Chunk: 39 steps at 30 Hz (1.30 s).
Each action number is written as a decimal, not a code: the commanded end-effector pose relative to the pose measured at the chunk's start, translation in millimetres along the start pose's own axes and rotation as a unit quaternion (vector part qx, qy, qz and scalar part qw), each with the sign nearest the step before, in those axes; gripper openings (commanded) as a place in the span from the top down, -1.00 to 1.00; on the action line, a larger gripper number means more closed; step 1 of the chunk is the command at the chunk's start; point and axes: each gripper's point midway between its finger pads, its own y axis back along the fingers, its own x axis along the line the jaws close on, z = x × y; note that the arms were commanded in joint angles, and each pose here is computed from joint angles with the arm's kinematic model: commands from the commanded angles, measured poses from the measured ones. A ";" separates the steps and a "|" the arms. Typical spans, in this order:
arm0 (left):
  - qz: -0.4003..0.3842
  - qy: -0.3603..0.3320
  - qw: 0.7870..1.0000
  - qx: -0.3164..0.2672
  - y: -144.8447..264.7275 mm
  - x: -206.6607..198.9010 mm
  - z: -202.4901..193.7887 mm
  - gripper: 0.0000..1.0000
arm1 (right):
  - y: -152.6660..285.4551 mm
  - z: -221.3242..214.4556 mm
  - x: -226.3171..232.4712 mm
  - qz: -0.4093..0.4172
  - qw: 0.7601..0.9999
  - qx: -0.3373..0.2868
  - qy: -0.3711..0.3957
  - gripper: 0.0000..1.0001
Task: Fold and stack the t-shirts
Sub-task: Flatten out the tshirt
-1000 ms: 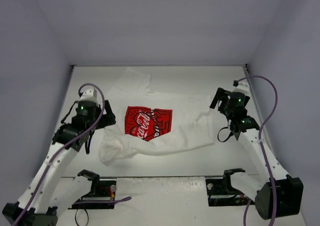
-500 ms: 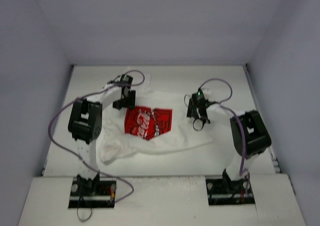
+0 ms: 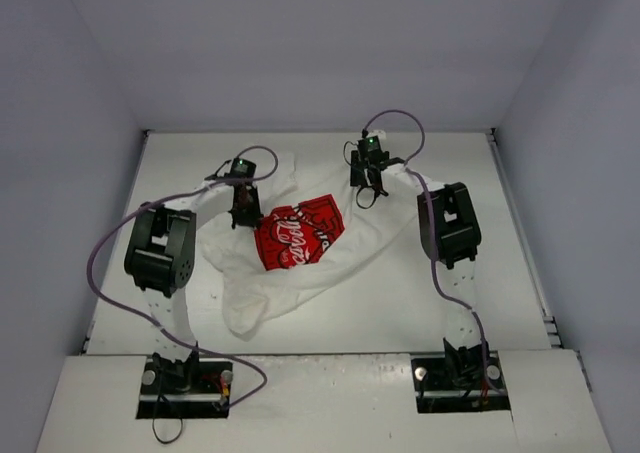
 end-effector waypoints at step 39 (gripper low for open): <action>0.013 -0.061 0.994 0.089 -1.4 -4.3 -26.0 1.00 | 58.7 -69.1 -23.4 -0.004 0.998 0.049 -0.051 0.47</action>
